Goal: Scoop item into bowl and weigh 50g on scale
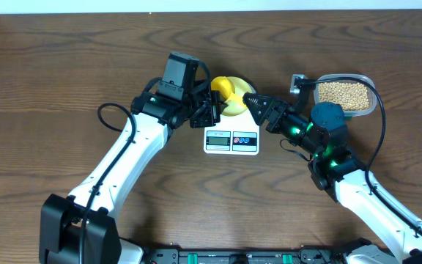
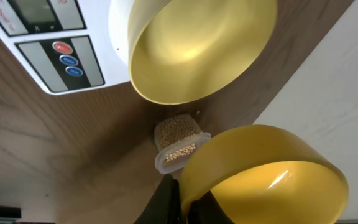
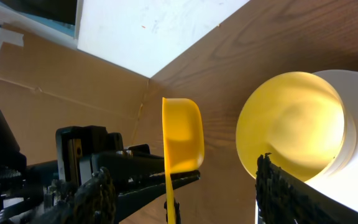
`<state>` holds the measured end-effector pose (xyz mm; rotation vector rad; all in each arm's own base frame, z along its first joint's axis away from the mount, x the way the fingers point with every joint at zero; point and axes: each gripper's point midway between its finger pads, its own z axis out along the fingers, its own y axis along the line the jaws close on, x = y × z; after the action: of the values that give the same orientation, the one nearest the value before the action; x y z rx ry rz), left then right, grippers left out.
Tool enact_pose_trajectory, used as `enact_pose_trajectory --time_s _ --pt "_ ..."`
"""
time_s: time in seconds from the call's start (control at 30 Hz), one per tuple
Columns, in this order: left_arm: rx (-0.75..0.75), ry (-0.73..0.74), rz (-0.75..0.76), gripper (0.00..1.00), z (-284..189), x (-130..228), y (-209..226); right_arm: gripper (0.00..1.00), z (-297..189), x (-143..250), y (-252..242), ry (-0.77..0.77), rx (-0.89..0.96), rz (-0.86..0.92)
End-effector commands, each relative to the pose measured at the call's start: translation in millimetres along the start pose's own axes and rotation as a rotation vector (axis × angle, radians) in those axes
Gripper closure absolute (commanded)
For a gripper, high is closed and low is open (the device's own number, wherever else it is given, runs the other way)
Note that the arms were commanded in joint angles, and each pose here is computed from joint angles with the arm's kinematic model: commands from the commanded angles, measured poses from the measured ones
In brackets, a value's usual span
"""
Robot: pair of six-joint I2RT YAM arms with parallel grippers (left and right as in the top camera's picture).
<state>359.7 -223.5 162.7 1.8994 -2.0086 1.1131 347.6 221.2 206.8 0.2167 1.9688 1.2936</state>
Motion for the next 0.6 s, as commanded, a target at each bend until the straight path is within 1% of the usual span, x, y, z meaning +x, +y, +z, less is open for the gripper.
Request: enact_pose_trajectory --time_s 0.0,0.1,0.27,0.43,0.53,0.57 --pt "0.009 0.002 -0.034 0.92 -1.9 4.2 0.6 0.31 3.1 2.1 8.3 0.009 -0.019 -0.027" --pt "0.003 0.005 -0.053 0.92 -0.6 7.4 3.0 0.33 3.9 4.3 9.7 0.012 -0.021 -0.032" --pt "-0.002 0.008 -0.075 0.92 0.5 10.0 5.1 0.39 4.3 2.5 8.3 -0.001 -0.01 -0.033" --pt "-0.002 0.009 -0.076 0.92 0.4 10.0 4.9 0.48 4.3 1.4 7.3 -0.008 -0.005 -0.032" --pt "-0.002 0.009 -0.076 0.92 0.4 10.1 4.9 0.58 4.6 -0.6 5.2 -0.02 0.005 -0.031" --pt "-0.002 0.01 -0.076 0.92 0.5 10.2 5.0 0.6 4.9 -0.5 4.7 -0.02 0.007 -0.031"
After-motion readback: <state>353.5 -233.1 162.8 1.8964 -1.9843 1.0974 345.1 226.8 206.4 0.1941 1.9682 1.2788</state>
